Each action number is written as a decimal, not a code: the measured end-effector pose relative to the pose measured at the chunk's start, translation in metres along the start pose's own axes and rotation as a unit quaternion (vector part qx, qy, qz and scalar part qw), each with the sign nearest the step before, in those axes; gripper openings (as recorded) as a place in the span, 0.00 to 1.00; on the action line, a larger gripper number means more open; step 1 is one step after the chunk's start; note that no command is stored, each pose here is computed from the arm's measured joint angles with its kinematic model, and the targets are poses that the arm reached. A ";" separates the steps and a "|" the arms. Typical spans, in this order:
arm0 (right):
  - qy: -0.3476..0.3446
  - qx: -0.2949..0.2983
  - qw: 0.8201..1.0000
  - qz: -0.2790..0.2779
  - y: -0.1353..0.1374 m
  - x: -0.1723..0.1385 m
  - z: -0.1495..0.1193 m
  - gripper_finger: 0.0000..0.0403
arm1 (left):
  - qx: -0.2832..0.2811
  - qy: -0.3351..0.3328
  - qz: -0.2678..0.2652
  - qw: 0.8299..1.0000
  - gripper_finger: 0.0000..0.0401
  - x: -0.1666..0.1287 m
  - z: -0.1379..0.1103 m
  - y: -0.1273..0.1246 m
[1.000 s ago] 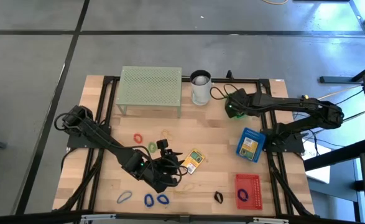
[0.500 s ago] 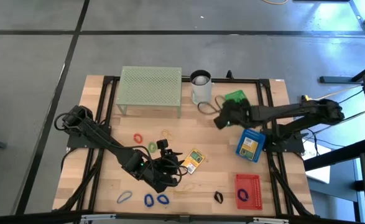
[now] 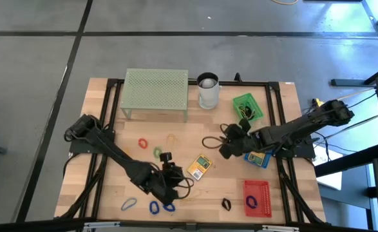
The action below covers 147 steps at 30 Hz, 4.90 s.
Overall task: Pick & Place Office Desk Supplies
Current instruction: Put the green spiral keychain into the red bin
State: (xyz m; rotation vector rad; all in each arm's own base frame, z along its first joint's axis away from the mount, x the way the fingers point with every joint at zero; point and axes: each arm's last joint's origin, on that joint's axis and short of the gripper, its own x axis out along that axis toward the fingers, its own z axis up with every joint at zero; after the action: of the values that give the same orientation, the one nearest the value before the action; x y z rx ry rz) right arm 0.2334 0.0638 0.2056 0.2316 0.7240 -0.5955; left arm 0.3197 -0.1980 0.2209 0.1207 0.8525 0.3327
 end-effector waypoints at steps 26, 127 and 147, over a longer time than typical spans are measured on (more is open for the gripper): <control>0.039 -0.031 0.998 -0.036 0.016 0.042 -0.020 0.38 | 0.034 0.362 0.095 0.927 0.32 0.076 -0.046 0.073; 0.025 -0.021 0.999 -0.007 0.021 0.042 -0.016 0.38 | 0.065 0.280 -0.193 0.938 0.24 0.057 -0.045 0.049; 0.025 -0.020 0.999 -0.007 0.021 0.042 -0.016 0.38 | 0.049 0.244 -0.135 0.959 0.24 0.058 -0.078 0.035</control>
State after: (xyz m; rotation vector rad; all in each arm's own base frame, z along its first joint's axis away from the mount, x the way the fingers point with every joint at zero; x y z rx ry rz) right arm 0.2618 0.0691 0.1649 0.2059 0.7865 -0.5905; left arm 0.2882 -0.1481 0.1365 0.0107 1.3592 0.0575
